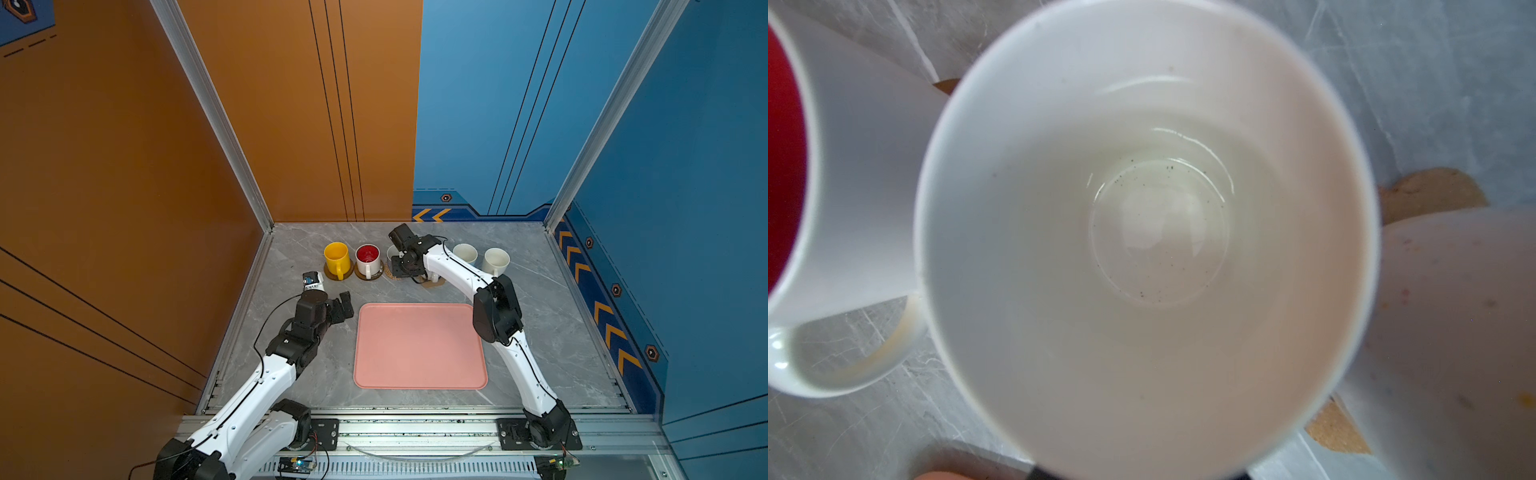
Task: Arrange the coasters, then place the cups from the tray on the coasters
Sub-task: 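Set the purple mug down onto the woven rattan coaster with the right gripper, then open the right gripper and raise it off the purple mug toward the tray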
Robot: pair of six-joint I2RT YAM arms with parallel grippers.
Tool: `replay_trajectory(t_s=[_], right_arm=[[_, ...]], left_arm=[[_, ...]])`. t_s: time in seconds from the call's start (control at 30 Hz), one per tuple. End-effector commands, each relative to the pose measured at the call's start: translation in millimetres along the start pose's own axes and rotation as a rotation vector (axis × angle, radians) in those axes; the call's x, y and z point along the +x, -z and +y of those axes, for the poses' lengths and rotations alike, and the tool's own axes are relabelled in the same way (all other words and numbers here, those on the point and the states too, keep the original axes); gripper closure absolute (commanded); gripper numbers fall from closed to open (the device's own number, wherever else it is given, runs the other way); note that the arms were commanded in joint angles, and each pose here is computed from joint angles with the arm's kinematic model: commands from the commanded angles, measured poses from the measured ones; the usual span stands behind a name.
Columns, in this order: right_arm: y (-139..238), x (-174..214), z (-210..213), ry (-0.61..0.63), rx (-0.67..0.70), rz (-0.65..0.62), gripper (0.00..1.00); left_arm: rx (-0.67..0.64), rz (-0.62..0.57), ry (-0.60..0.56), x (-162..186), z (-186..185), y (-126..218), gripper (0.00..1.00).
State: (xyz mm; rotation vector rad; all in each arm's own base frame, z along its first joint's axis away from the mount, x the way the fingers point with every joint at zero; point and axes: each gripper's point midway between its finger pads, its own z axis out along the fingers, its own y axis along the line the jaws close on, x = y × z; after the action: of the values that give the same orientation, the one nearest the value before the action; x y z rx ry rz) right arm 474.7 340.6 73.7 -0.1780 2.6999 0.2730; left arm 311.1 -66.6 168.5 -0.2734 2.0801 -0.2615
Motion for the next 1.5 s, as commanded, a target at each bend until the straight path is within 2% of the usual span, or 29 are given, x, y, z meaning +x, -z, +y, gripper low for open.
replay_trajectory(t_s=[0.0, 0.23, 0.53, 0.83, 1.3, 1.47], right_arm=[[11, -3, 0, -0.008, -0.007, 0.002, 0.67], [15, 0, 0, -0.001, -0.003, 0.004, 0.55], [21, 4, 0, 0.003, 0.001, 0.007, 0.52], [26, 11, -3, 0.013, 0.02, 0.011, 0.39], [37, 23, 0, 0.047, 0.043, 0.011, 0.29], [45, 30, 2, 0.063, 0.052, 0.01, 0.21]], left_arm=[[-0.013, 0.015, 0.002, 6, 7, 2, 0.02], [-0.011, 0.009, 0.003, 5, 7, 4, 0.02], [-0.008, 0.009, 0.004, 5, 7, 5, 0.02], [-0.009, 0.005, 0.007, 5, 7, 8, 0.02], [-0.009, -0.007, 0.01, 3, 9, 13, 0.02], [-0.008, -0.007, 0.01, 4, 10, 14, 0.02]])
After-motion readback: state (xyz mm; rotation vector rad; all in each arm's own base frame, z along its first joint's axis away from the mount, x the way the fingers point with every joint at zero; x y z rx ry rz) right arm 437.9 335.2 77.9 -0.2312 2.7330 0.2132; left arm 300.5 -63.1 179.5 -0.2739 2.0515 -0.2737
